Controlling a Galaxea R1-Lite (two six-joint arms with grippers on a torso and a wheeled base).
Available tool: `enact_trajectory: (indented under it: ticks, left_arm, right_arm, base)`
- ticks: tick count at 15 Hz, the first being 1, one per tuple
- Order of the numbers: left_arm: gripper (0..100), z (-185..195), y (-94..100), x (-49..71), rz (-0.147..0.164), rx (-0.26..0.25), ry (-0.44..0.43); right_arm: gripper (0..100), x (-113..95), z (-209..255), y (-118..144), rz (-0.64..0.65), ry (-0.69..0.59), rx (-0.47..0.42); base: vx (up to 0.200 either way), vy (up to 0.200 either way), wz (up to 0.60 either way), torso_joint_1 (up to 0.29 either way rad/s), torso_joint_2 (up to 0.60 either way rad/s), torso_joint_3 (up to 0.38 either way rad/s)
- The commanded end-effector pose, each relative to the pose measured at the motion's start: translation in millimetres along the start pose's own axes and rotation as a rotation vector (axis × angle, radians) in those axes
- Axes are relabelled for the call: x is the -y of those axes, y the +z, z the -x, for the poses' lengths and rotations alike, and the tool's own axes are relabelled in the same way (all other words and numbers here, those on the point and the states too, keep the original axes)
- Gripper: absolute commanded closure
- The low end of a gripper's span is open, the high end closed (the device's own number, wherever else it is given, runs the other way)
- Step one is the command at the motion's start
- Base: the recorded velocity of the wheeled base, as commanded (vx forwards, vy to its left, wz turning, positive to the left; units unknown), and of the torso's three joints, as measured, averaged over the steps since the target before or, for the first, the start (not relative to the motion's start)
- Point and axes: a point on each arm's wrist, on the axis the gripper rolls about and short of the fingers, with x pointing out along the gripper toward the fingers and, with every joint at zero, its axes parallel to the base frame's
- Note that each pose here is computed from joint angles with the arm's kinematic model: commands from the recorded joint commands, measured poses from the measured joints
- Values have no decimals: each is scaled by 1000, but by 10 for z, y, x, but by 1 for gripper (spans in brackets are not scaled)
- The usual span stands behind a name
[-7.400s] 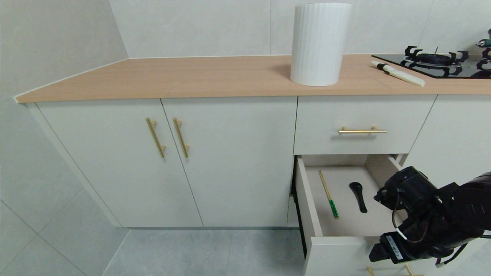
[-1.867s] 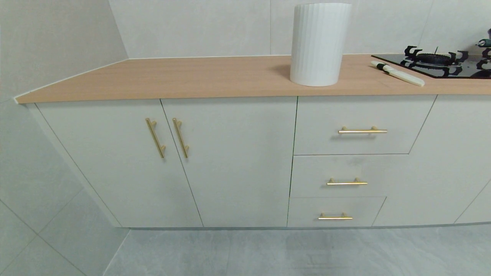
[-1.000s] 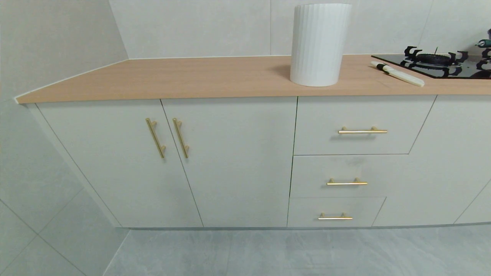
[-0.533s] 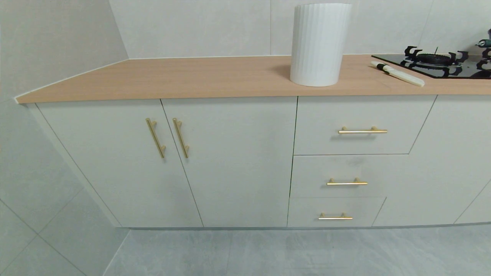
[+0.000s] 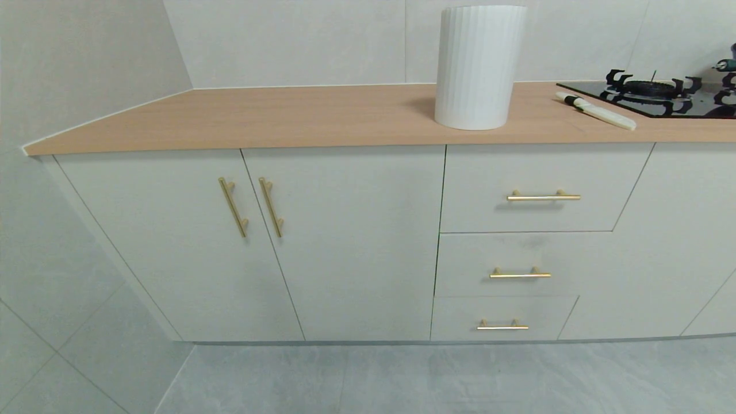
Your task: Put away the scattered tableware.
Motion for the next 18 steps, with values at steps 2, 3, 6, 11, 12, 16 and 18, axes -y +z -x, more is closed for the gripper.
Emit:
enact_trajectory:
  ticks: [2,3,6,11,12,16,18]
  left_arm:
    - [0,0,0,0,0,0,1]
    - [0,0,0,0,0,0,1]
    - [0,0,0,0,0,0,1]
    - [0,0,0,0,0,0,1]
    - [0,0,0,0,0,0,1]
    - [0,0,0,0,0,0,1]
    - [0,0,0,0,0,0,1]
  right_arm:
    - [0,0,-3,-6,0,0,-6]
    - [0,0,-2,-2,0,0,-4]
    - [0,0,-2,-2,1,0,-4]
    - [0,0,-2,-2,1,1,-4]
    - [0,0,-2,-2,1,1,-4]
    - [0,0,-2,-2,1,3,-4]
    - [0,0,-2,-2,1,1,-4]
  base:
    - [200,0,0,-2,-2,-2]
    - [200,0,0,-2,2,2]
    - [200,0,0,-2,2,2]
    - [200,0,0,4,3,3]
    - [200,0,0,-2,7,-2]
    - [200,0,0,6,4,5]
    - [200,0,0,5,7,0]
